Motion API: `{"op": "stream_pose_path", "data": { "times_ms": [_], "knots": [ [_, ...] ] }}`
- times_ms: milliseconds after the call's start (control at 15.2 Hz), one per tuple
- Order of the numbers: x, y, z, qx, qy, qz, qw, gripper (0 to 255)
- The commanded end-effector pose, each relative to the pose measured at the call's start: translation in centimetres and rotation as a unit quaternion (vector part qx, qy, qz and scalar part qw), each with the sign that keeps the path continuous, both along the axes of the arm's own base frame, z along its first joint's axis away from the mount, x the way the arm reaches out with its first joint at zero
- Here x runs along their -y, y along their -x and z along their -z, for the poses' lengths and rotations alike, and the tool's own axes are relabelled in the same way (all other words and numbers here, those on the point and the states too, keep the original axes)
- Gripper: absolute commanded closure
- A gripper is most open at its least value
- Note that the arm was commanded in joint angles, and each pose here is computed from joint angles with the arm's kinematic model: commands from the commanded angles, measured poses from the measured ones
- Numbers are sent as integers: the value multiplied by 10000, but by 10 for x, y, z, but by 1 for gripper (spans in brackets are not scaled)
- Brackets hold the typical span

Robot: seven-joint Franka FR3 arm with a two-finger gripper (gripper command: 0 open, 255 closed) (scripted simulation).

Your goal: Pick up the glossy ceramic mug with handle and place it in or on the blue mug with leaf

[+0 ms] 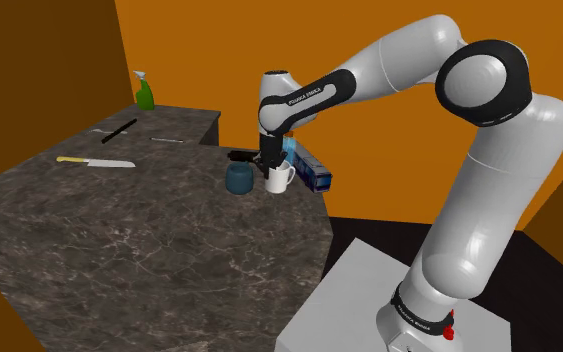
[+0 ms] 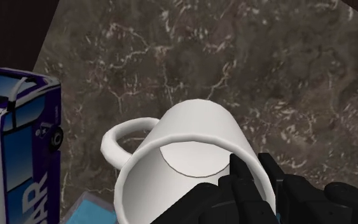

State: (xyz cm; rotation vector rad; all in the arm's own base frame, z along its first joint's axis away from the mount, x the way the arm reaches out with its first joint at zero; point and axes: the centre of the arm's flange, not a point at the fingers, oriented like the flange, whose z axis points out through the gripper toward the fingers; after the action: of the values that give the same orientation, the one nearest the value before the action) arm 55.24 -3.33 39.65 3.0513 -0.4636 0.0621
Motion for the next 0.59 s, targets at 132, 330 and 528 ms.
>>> {"op": "stream_pose_path", "data": {
  "times_ms": [132,330,528],
  "knots": [
    [-1,0,-21,0,0,1,10000,255],
    [-1,0,-37,0,0,1,10000,255],
    [-1,0,-53,0,0,1,10000,255]
  ]
}}
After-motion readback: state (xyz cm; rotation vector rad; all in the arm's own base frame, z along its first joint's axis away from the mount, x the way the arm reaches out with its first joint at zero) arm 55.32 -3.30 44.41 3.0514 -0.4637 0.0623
